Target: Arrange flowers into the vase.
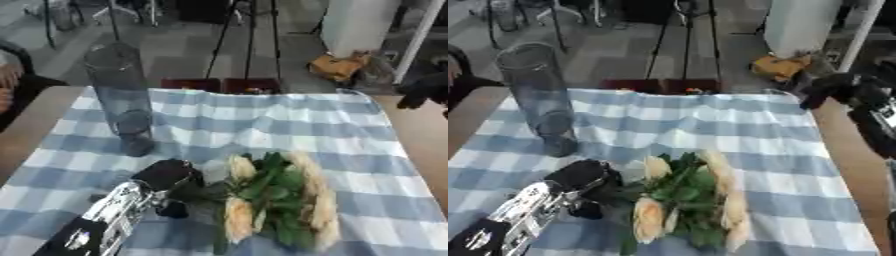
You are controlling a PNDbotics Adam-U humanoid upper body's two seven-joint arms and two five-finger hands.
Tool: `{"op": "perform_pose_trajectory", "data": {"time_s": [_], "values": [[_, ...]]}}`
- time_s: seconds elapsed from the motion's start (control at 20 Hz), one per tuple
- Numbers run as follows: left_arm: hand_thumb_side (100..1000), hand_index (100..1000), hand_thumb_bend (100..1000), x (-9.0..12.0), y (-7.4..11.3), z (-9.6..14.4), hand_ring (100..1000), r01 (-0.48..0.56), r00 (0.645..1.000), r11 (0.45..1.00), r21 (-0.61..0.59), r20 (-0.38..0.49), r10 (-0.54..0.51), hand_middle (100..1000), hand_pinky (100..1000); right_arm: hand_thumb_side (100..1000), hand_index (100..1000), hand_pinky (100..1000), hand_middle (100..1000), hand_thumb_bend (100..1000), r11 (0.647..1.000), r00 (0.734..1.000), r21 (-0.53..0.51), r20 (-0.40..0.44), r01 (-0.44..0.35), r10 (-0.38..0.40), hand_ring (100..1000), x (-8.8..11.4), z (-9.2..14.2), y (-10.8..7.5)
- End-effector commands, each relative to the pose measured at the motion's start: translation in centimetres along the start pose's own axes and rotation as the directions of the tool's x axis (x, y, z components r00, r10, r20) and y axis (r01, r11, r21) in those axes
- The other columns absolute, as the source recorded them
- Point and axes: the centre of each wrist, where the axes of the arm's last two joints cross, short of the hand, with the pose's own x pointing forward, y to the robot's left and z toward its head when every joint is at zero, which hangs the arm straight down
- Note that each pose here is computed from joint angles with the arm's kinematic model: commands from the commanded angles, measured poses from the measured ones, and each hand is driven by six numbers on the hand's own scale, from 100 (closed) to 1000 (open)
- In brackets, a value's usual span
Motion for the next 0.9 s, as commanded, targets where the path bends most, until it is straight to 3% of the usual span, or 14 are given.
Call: {"op": "perform_pose_trajectory", "data": {"time_s": [0.05, 0.3, 0.7, 0.9], "values": [[244, 226, 100, -1.6, -2.6, 0.2, 100, -0.019, 0.998, 0.997, -0.071, -0.056, 0.015, 100, 100, 1000, 780, 784, 503, 100, 0.998, 0.998, 0.037, 0.035, -0.058, 0.056, 592, 0.5, -0.3, -1.1], [248, 187, 100, -1.9, -2.6, 0.3, 100, -0.046, 0.998, 0.998, -0.042, -0.052, 0.044, 100, 100, 1000, 781, 784, 502, 100, 0.998, 0.998, 0.034, 0.026, -0.059, 0.059, 591, 0.5, -0.1, -1.1], [345, 135, 100, -1.9, -1.7, 0.7, 100, -0.066, 0.996, 0.998, -0.005, -0.056, 0.066, 100, 100, 1000, 781, 784, 501, 100, 0.998, 0.998, 0.025, 0.020, -0.055, 0.055, 590, 0.5, 0.0, -1.2], [356, 125, 100, -1.6, 0.3, 1.4, 100, -0.117, 0.993, 0.992, 0.043, -0.026, 0.118, 100, 100, 1000, 779, 783, 500, 100, 0.998, 0.998, 0.018, 0.013, -0.055, 0.055, 589, 0.5, 0.2, -1.2]]}}
